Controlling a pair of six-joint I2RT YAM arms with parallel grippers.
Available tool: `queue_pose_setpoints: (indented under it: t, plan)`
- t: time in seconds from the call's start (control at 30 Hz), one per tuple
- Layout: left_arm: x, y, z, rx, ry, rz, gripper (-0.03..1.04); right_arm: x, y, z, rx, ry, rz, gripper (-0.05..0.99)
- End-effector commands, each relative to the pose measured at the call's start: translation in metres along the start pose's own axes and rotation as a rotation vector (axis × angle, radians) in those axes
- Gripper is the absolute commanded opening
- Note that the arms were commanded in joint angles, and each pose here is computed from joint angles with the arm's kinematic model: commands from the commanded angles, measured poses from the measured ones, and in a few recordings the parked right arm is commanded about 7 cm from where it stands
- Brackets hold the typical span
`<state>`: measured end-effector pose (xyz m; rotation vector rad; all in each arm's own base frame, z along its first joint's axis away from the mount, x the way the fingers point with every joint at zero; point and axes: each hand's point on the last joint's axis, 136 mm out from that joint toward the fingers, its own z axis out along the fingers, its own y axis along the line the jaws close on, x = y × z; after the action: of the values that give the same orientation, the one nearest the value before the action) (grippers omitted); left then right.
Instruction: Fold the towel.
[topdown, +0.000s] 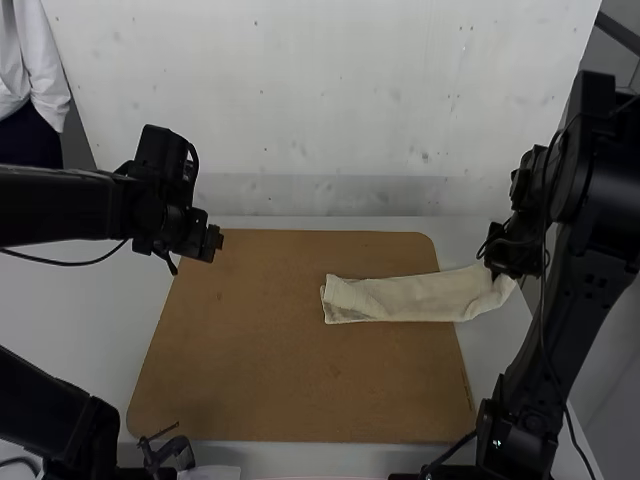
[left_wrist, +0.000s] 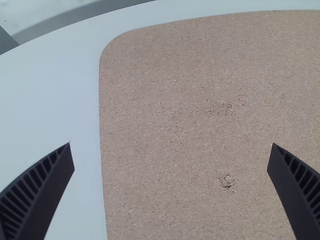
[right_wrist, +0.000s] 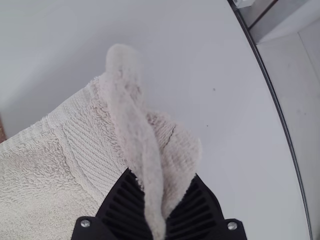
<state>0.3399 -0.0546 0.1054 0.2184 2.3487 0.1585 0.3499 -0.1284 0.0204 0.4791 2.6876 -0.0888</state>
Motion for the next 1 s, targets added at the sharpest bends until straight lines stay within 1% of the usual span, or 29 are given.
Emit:
queue_pose_setpoints:
  t: [0.0, 0.1, 0.2, 0.3, 0.4, 0.57, 0.67, 0.9, 0.97]
  plan:
    - [-0.002, 0.002, -0.003, 0.0, -0.018, 0.001, 1.0, -0.01, -0.012, -0.003, 0.028, -0.002, -0.004, 0.02]
    - [0.0, 0.004, -0.002, -0.004, -0.015, -0.003, 1.0, -0.006, -0.008, -0.006, 0.024, 0.019, -0.011, 0.02]
    - [-0.001, 0.004, -0.002, -0.004, -0.021, -0.004, 1.0, 0.0, 0.014, -0.017, 0.0, 0.028, -0.057, 0.02]
    - [0.001, 0.004, -0.001, -0.002, -0.019, -0.004, 1.0, 0.004, 0.051, -0.032, -0.039, -0.007, -0.103, 0.02]
    - [-0.001, 0.004, -0.002, -0.001, -0.03, -0.006, 1.0, 0.015, 0.092, -0.043, -0.075, -0.02, -0.152, 0.02]
    - [-0.004, 0.004, -0.005, -0.001, -0.042, -0.008, 1.0, 0.047, 0.161, -0.052, -0.111, -0.006, -0.248, 0.02]
    - [-0.004, 0.005, -0.006, -0.002, -0.045, -0.01, 1.0, 0.061, 0.197, -0.057, -0.134, -0.012, -0.293, 0.02]
    - [-0.001, 0.006, -0.005, -0.006, -0.039, -0.004, 1.0, 0.086, 0.261, -0.067, -0.181, -0.008, -0.368, 0.02]
    - [-0.003, 0.006, -0.006, -0.004, -0.047, -0.003, 1.0, 0.089, 0.273, -0.069, -0.181, -0.019, -0.391, 0.02]
